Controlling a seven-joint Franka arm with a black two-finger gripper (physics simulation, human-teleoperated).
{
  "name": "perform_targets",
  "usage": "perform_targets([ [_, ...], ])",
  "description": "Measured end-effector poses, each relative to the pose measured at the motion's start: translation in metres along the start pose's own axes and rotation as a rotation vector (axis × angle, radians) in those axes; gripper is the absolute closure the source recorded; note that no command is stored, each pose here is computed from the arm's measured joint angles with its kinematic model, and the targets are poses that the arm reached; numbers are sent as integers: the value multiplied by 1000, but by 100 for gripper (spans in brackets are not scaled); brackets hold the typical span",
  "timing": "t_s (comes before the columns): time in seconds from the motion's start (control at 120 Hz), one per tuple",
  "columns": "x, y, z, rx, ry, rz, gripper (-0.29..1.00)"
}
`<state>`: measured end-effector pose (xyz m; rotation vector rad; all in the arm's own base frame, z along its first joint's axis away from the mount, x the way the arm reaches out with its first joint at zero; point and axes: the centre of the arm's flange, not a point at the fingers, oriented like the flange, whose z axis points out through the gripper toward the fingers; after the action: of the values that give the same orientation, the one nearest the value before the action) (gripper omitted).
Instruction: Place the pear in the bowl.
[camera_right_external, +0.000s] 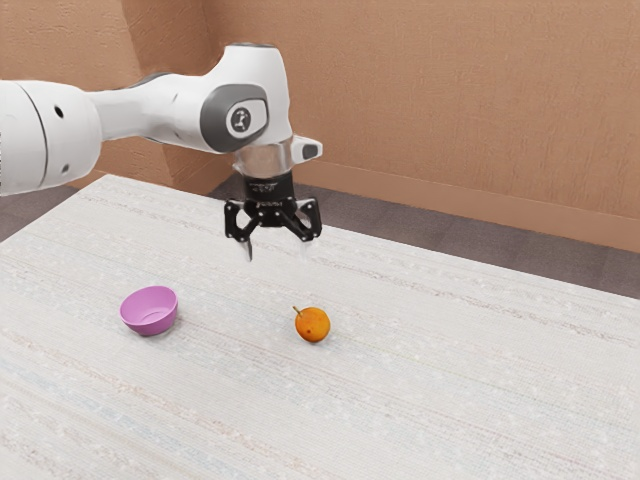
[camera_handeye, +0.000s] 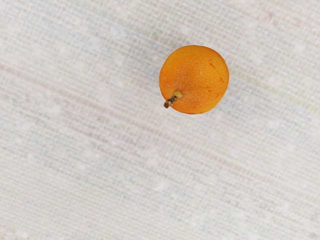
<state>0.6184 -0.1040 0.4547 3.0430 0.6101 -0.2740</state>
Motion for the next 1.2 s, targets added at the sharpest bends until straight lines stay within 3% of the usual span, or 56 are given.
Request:
perform_targets([
  [0.133,-1,15,20,-16,12,-210,2],
  [0.325,38,1,54,-26,78,-508,2],
  [0.458,41,21,83,-18,106,-628,2],
  [0.608,43,36,104,-54,142,-788,2],
  [0.767,52,26,117,-78,162,-975,2],
  [1.2,56,15,162,-57,161,-1276,2],
])
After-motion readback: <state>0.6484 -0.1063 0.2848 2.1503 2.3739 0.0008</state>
